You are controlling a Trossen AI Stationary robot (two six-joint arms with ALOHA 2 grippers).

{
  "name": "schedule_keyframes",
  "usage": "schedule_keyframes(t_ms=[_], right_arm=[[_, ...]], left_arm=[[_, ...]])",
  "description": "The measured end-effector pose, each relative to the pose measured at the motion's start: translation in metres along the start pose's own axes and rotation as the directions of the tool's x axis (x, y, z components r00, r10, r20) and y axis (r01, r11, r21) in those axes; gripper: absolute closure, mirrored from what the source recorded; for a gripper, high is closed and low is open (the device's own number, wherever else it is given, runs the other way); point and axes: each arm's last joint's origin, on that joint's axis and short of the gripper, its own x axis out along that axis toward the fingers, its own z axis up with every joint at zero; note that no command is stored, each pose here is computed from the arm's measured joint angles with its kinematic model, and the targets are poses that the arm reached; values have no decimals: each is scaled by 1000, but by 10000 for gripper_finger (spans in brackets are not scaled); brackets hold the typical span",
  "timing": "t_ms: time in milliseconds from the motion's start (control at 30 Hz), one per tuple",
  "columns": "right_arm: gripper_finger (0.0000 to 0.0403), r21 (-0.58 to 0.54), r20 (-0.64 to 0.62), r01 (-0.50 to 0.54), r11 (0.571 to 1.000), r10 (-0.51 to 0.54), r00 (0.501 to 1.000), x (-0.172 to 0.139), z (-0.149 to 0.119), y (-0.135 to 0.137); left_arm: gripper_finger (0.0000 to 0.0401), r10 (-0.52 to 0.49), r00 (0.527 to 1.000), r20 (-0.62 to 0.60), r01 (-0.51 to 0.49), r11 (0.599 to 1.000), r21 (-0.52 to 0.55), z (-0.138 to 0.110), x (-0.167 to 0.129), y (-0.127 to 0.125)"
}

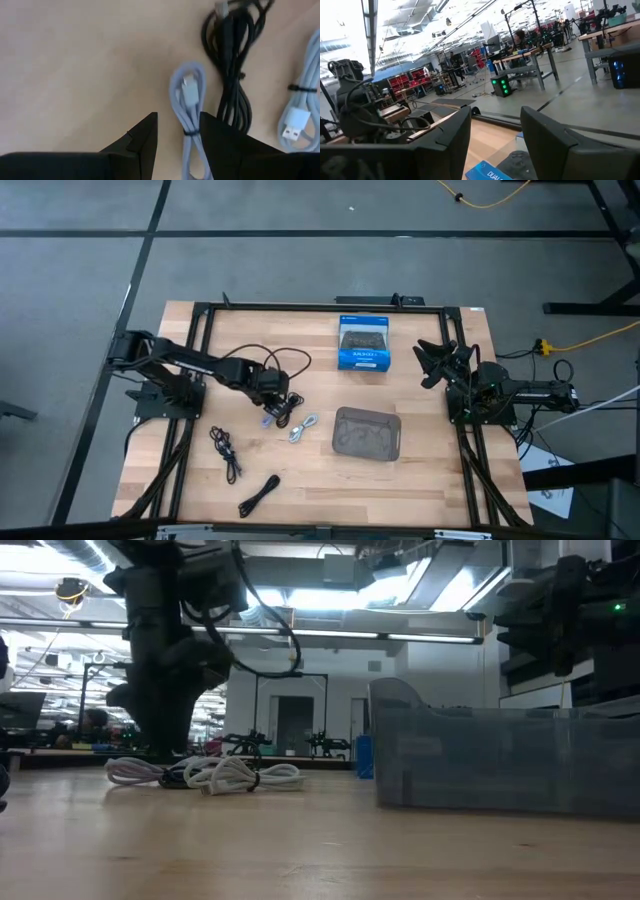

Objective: Pick and place USB-C Cables
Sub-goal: Put the purple charger cable into the black bin

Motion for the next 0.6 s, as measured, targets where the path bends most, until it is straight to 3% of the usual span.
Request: schedule_keyframes(t_ms=[400,600], right_arm=[[226,-40,-4,-1,999,1,1000,0,0,0],[226,-38,-6,-2,999,1,1000,0,-1,0]], left_arm=[[263,-21,998,-67,21,1000,6,-28,3,-16],[263,44,993,-106,-44,999,-2,-36,21,-18]])
